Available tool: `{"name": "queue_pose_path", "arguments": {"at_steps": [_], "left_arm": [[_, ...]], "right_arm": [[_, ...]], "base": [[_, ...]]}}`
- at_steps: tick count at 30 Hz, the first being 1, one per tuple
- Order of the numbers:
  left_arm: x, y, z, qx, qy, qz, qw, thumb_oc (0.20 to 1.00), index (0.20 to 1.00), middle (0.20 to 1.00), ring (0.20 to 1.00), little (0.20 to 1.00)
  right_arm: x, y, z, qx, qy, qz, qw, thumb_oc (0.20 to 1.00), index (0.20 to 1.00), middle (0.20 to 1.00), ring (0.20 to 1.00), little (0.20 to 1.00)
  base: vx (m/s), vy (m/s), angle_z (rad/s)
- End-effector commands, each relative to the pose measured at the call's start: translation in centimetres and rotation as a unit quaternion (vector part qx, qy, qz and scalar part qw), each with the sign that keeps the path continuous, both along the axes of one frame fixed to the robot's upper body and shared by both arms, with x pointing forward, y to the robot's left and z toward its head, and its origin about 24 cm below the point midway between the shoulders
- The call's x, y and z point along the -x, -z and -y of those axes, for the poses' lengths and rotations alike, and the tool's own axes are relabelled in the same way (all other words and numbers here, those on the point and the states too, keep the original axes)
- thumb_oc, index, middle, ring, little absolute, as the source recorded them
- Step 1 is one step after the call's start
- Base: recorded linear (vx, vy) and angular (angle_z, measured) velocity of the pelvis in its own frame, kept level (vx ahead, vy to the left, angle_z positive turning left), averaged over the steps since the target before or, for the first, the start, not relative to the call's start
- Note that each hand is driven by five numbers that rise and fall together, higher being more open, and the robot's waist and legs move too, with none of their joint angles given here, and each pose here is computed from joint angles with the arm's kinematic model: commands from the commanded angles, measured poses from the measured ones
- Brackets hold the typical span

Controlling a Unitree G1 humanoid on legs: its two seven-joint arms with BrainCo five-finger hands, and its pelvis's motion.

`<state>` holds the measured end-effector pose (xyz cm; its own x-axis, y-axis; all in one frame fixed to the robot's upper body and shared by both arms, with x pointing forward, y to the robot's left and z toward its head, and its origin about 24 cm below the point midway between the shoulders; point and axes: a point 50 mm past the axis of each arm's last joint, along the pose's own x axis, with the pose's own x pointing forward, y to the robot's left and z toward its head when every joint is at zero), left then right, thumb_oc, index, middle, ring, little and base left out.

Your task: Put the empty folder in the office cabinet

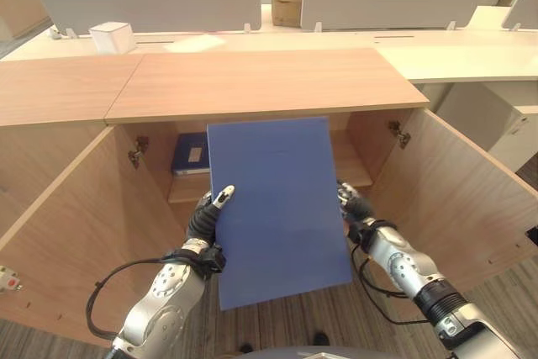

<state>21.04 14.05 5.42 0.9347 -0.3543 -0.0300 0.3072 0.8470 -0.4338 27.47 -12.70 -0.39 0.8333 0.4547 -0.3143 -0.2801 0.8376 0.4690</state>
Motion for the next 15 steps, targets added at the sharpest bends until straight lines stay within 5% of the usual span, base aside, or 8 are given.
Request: {"name": "queue_pose_path", "arguments": {"at_steps": [1, 7, 15], "left_arm": [[-1.0, -4.6, 1.6, 0.04, 0.054, 0.107, 0.992, 0.2, 0.2, 0.2, 0.2, 0.2], [-1.0, -4.9, 3.5, 0.074, 0.077, 0.101, 0.989, 0.2, 0.2, 0.2, 0.2, 0.2], [-1.0, -4.7, 3.9, 0.085, 0.081, 0.095, 0.989, 0.2, 0.2, 0.2, 0.2, 0.2]], "right_arm": [[-2.0, -4.8, -4.0, -0.05, -0.079, 0.09, 0.992, 1.0, 1.0, 1.0, 1.0, 1.0], [0.6, -4.8, -10.1, -0.096, -0.179, 0.083, 0.976, 1.0, 1.0, 1.0, 1.0, 1.0], [1.8, -4.8, -11.2, -0.118, -0.2, 0.086, 0.969, 1.0, 1.0, 1.0, 1.0, 1.0]], "base": [[0.01, 0.007, 0.06], [0.0, 0.0, 0.06], [0.0, -0.001, 0.05]]}}
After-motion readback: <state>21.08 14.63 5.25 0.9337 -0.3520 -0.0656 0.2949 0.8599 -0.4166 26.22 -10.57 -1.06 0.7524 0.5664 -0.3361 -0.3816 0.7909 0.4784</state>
